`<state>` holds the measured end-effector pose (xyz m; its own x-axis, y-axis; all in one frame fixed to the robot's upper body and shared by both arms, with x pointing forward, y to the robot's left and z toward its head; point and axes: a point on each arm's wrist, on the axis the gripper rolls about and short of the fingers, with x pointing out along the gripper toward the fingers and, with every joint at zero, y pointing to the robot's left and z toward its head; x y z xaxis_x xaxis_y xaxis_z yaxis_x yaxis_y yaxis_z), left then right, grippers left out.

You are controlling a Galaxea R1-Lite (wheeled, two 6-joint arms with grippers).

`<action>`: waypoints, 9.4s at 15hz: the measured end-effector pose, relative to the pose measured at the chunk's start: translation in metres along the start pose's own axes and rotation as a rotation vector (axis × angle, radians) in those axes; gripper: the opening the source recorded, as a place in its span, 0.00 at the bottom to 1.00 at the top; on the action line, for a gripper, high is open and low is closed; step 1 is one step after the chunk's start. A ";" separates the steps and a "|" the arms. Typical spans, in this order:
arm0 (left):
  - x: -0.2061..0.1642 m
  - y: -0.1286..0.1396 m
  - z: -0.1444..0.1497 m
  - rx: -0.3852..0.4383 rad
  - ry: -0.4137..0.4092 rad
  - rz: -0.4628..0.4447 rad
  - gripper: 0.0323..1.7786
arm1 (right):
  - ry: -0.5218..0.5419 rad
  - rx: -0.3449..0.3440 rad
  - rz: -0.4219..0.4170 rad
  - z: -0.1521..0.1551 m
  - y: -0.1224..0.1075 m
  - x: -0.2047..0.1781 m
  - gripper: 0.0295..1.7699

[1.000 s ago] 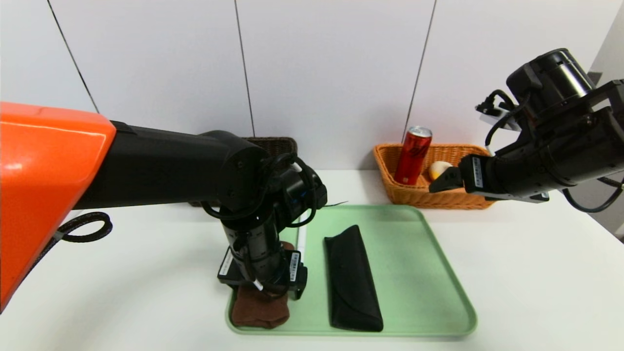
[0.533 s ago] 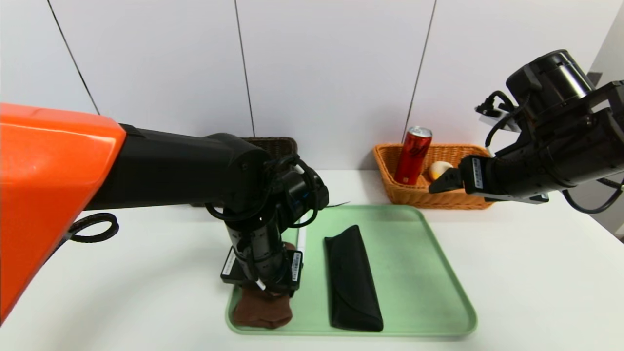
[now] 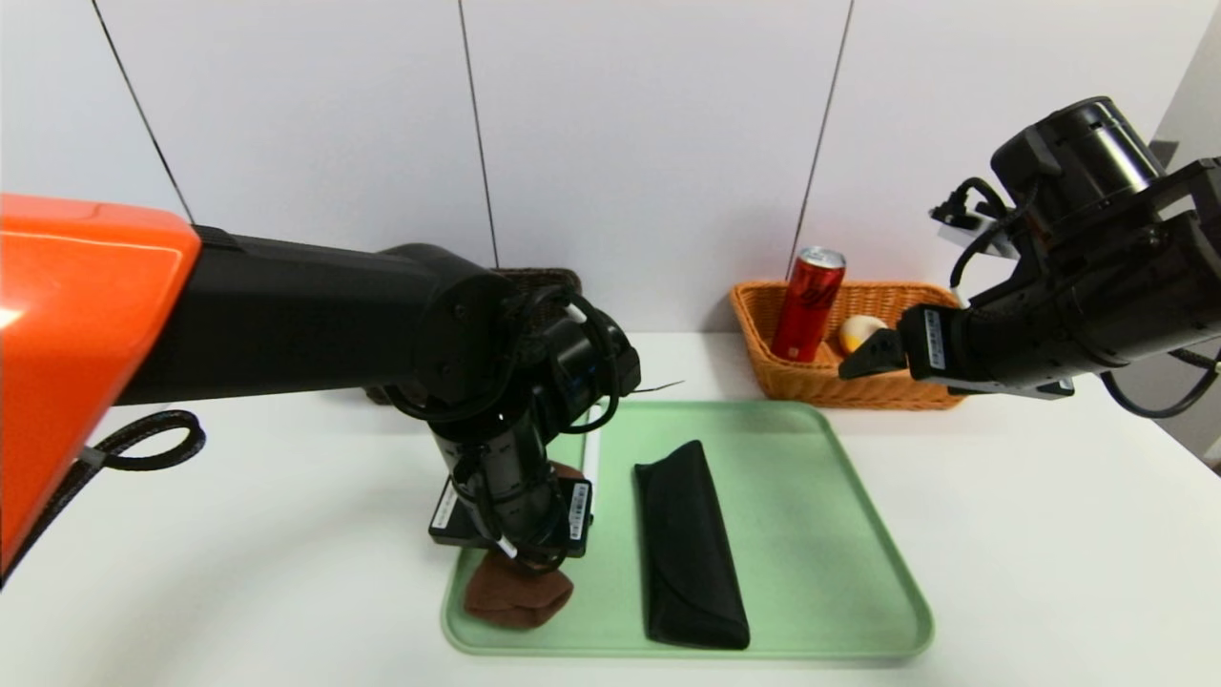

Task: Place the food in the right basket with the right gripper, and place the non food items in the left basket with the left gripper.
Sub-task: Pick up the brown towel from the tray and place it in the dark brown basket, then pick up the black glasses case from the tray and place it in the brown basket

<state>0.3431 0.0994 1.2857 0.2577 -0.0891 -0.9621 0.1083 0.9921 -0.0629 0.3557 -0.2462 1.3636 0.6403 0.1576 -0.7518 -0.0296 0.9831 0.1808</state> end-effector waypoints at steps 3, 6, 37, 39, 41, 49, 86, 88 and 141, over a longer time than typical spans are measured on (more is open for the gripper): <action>-0.039 0.008 -0.003 -0.013 -0.104 -0.076 0.20 | 0.001 0.011 -0.008 -0.001 -0.004 -0.001 0.96; -0.096 0.028 0.003 -0.073 -0.342 -0.223 0.20 | 0.007 0.011 -0.012 -0.004 -0.005 -0.001 0.96; 0.009 0.190 0.177 -0.419 -0.643 -0.033 0.43 | 0.003 0.001 -0.007 0.002 0.000 0.020 0.96; 0.008 0.190 0.177 -0.419 -0.645 -0.034 0.54 | 0.003 0.002 -0.006 0.002 0.000 0.020 0.96; 0.005 0.189 0.176 -0.419 -0.651 -0.036 0.64 | 0.004 0.002 -0.006 0.002 0.000 0.020 0.96; -0.055 0.165 0.156 -0.383 -0.732 -0.098 0.84 | 0.000 0.005 -0.008 0.001 -0.001 0.018 0.96; 0.012 -0.112 -0.005 0.062 -0.219 -0.129 0.95 | -0.001 -0.122 -0.184 -0.055 -0.033 0.005 0.96; 0.017 -0.113 -0.005 0.073 -0.227 -0.114 0.95 | 0.001 -0.121 -0.182 -0.055 -0.034 0.005 0.97; -0.153 0.054 0.071 -0.087 -0.787 -0.298 0.24 | -0.006 -0.118 -0.177 -0.052 -0.036 0.011 0.97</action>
<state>0.3774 0.1603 1.4485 0.8271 -0.3512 -0.4388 0.2114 0.9178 -0.3362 0.3240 -0.2754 1.3154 0.6479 -0.0183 -0.7615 -0.0060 0.9996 -0.0291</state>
